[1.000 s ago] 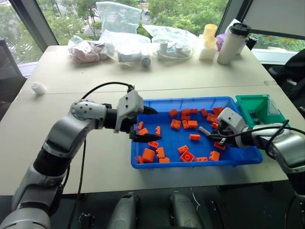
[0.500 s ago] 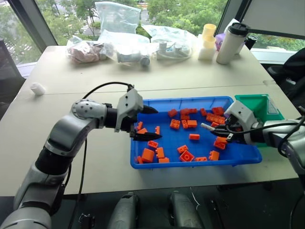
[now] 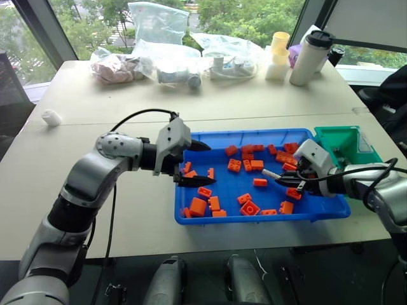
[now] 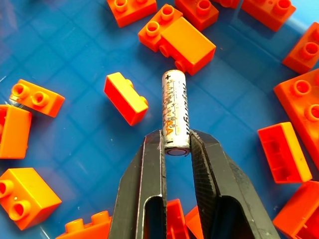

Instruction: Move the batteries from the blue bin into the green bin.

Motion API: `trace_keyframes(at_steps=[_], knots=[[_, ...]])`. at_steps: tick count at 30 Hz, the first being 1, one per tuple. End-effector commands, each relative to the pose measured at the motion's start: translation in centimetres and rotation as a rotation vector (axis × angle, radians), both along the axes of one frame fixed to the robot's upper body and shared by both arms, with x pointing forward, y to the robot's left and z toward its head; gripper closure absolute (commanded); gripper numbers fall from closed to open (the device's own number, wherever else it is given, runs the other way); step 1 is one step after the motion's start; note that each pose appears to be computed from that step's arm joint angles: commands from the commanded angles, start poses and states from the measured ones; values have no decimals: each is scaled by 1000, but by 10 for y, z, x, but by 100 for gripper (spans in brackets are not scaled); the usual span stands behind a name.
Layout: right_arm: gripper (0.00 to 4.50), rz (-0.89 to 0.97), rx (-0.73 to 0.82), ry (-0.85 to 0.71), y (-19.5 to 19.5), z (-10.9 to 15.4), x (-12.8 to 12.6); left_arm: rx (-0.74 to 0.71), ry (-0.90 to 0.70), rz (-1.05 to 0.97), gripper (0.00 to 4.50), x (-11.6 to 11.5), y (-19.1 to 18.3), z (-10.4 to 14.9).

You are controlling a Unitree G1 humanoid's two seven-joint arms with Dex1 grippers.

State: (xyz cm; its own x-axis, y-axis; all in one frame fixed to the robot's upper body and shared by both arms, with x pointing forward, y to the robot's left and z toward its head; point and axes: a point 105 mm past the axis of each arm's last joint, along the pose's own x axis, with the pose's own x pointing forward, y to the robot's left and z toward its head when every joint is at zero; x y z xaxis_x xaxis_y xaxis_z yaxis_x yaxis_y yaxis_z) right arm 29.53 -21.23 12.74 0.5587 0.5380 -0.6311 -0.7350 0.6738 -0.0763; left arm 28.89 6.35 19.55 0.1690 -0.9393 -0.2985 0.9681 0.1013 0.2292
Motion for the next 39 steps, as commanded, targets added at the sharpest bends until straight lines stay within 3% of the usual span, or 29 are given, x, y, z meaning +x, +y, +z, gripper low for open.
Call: trace_keyframes(at_steps=[1, 2, 7, 10, 13, 14, 19, 21, 25, 27, 30, 36, 39], knots=[[246, 14, 0, -13, 3, -5, 2, -13, -56, -16, 0, -3, -1, 12], [203, 12, -2, -14, 3, -5, 2, -13, -56, -16, 0, -3, -1, 12], [203, 15, -13, -14, 3, -10, 3, -13, -57, -14, 0, -3, -1, 12], [286, 23, -14, -18, 5, -10, 5, -14, -56, -13, 0, -2, -1, 12], [439, 36, -24, -18, 6, -11, 4, -14, -56, -12, 0, -2, -1, 12], [445, 36, -25, -20, 6, -11, 5, -14, -55, -12, 0, -2, -2, 12], [445, 40, -47, -41, 5, -9, 7, -12, -53, -16, 0, -3, -2, 11], [445, 6, -39, -87, -3, 4, 11, -12, -55, -17, 0, -3, -2, 11], [445, -102, 90, -226, -24, 57, 16, -39, -72, -20, 0, -1, -5, 17], [445, -201, 186, -324, -47, 97, 12, -63, -102, -8, 0, 5, -10, 22], [445, -329, 224, -399, -77, 123, 5, -99, -125, -16, 0, 10, -17, 29], [445, -573, 57, -399, -136, 111, -4, -178, -117, -84, 0, 9, -34, 42], [445, -608, 38, -380, -144, 100, -5, -221, -118, -103, 0, 11, -42, 48]])
